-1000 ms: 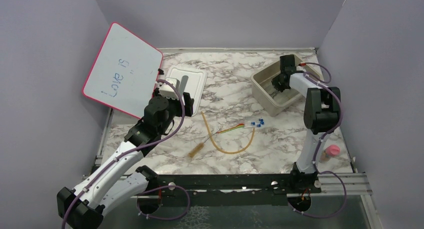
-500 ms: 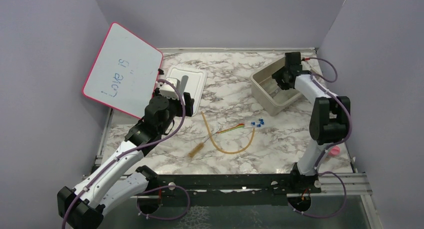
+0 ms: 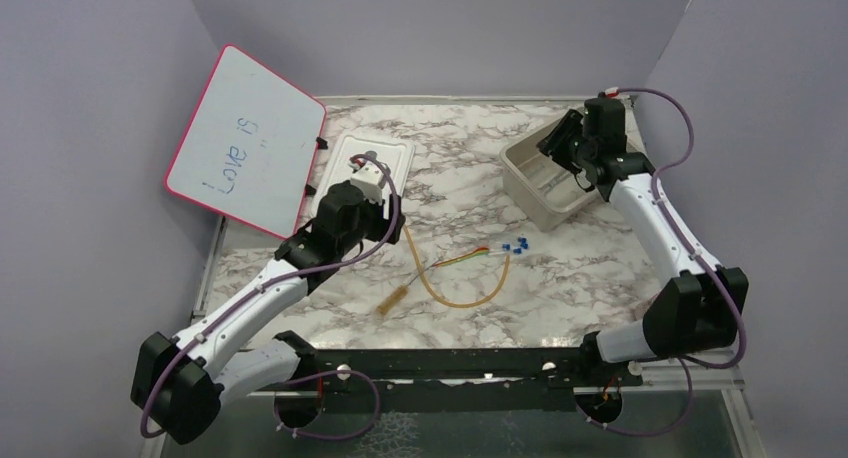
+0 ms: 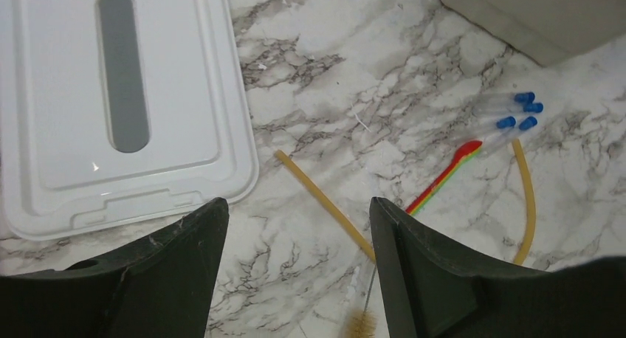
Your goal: Organize the chemistry lab equipment
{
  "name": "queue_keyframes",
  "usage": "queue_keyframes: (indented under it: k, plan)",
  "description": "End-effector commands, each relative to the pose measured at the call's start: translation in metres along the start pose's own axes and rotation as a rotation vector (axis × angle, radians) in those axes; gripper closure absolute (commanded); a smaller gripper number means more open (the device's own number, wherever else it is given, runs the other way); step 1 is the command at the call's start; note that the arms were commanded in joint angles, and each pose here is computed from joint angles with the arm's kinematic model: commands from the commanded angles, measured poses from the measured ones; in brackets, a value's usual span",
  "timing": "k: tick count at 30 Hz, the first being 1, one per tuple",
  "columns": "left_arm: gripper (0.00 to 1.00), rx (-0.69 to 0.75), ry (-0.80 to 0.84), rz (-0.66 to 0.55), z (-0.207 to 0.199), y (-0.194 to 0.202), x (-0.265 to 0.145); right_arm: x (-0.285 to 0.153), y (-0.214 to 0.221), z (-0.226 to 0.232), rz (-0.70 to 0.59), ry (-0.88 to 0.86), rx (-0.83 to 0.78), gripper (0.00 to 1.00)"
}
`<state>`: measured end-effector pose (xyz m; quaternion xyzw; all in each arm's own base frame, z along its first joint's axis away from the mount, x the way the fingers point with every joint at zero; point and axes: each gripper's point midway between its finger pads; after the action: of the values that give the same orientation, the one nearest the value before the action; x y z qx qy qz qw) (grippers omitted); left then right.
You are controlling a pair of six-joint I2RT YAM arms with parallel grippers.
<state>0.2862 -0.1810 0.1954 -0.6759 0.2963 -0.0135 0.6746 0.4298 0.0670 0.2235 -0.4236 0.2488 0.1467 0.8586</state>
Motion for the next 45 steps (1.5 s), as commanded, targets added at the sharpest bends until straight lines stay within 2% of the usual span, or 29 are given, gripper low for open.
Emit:
queue_keyframes:
  k: [1,5,11,16,26,33,37,42,45]
  plan:
    - [0.31,0.012,0.215,0.128,-0.038,0.02,0.008,-0.041,0.042,0.021,0.128,-0.139,-0.102,0.5]
    - [0.36,-0.024,0.304,0.289,-0.055,0.052,0.012,-0.066,0.064,0.027,0.177,-0.236,-0.112,0.5]
    - [0.43,-0.098,0.355,0.571,-0.066,0.113,0.013,-0.087,0.094,0.031,0.246,-0.371,-0.084,0.5]
    - [0.54,-0.09,0.364,0.705,-0.069,0.144,0.012,-0.09,0.112,0.029,0.296,-0.416,-0.076,0.5]
    - [0.55,0.014,0.271,0.785,-0.06,0.173,0.029,-0.105,0.116,0.038,0.314,-0.494,-0.076,0.5]
    - [0.64,0.075,0.262,0.83,-0.069,0.189,0.027,-0.126,0.106,0.048,0.288,-0.548,-0.082,0.5]
    - [0.79,0.126,0.233,0.836,-0.066,0.192,0.027,-0.133,0.103,0.053,0.287,-0.57,-0.077,0.5]
    - [0.98,0.162,0.235,0.773,-0.067,0.175,0.029,-0.143,0.101,0.058,0.29,-0.6,-0.067,0.5]
    - [1.0,0.175,0.246,0.709,-0.069,0.154,0.03,-0.147,0.103,0.059,0.301,-0.613,-0.065,0.5]
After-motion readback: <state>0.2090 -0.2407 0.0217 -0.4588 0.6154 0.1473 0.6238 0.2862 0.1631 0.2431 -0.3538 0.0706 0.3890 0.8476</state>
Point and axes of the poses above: each gripper's point midway between its finger pads, its own x axis out along the fingers, its own z axis along the line the jaws close on, y = z × x, and after that the axes turned 3 degrees about x, right-handed
